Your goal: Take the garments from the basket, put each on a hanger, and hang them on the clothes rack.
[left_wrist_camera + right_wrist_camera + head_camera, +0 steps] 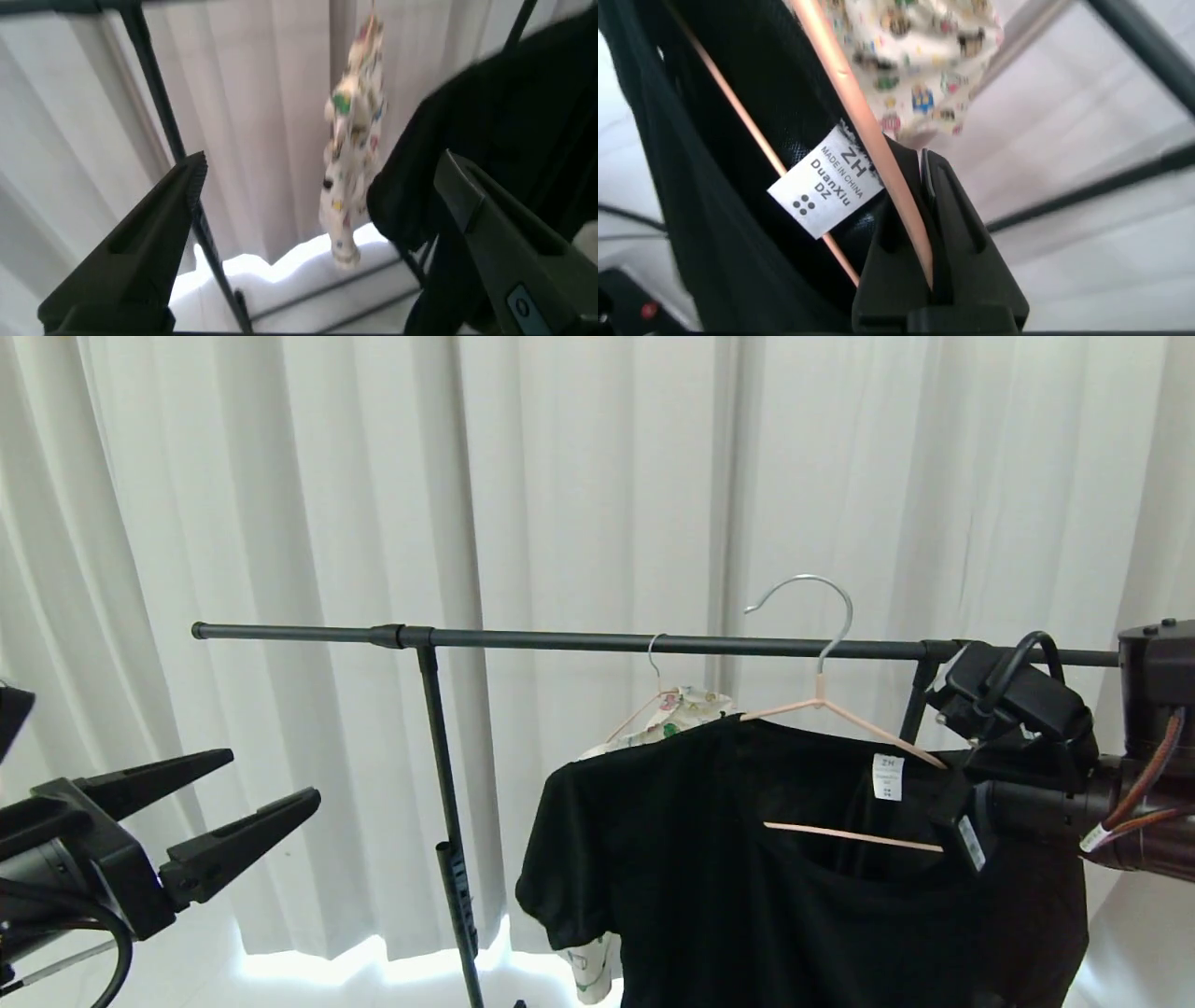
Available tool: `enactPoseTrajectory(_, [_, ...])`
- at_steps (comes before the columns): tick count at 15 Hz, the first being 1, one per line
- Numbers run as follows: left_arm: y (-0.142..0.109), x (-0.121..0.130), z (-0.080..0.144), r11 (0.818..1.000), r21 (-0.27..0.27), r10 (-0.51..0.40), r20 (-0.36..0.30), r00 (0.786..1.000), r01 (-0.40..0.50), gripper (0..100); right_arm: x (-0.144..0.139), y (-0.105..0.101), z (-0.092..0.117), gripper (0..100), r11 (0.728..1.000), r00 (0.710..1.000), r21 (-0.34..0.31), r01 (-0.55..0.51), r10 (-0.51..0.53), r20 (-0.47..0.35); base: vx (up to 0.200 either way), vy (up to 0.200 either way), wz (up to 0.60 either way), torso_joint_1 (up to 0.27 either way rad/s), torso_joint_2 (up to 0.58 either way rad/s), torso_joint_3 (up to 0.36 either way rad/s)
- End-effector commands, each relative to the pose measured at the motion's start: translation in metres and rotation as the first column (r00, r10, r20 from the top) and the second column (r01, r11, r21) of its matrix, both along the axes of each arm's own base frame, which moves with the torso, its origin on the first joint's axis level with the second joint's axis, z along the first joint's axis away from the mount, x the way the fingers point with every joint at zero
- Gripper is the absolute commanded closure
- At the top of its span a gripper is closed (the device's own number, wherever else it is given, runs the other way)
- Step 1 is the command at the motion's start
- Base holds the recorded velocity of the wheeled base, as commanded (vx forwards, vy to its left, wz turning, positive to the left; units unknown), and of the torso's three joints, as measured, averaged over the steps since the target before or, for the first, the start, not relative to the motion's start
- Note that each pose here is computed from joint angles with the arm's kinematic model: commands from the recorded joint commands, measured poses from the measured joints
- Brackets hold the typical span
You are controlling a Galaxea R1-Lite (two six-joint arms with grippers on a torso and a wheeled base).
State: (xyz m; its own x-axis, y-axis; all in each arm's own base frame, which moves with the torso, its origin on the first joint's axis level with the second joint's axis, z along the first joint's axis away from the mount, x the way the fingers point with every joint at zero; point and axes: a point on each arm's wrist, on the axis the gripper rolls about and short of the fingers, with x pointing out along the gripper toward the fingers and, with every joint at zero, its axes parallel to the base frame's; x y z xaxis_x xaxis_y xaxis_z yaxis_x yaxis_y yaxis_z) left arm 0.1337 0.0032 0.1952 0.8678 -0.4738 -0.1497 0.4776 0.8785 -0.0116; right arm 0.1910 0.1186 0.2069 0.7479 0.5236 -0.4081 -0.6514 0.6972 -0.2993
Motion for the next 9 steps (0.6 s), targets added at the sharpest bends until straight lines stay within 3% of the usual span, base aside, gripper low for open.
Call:
enactPoseTrajectory(1, [0.0, -0.005, 0.012, 1.0, 0.002, 0.008, 0.053, 0.999, -0.008, 0, -0.013, -0.012, -0.005, 100, 1.0, 1.0, -0.005, 0.021, -0.021, -0.003, 0.0, 0.0, 0.0, 0.0, 0.0, 0.0])
enactPoseTrajectory(5, [0.002, 0.0, 0.007, 0.998, 0.018, 0.062, 0.03, 0.998, -0.062, 0, -0.034, -0.029, -0.011, 100, 0.994, 0.995, -0.06, 0.097, -0.098, -0.029, 0.0, 0.0, 0.0, 0.0, 0.0, 0.0])
enactPoseTrajectory(9, [0.005, 0.009, -0.002, 0.981, 0.092, 0.169, 0.007, 0.986, -0.169, 0, -0.053, -0.047, -0.014, 100, 0.986, 0.987, -0.091, 0.137, -0.144, -0.073, 0.0, 0.0, 0.0, 0.0, 0.0, 0.0])
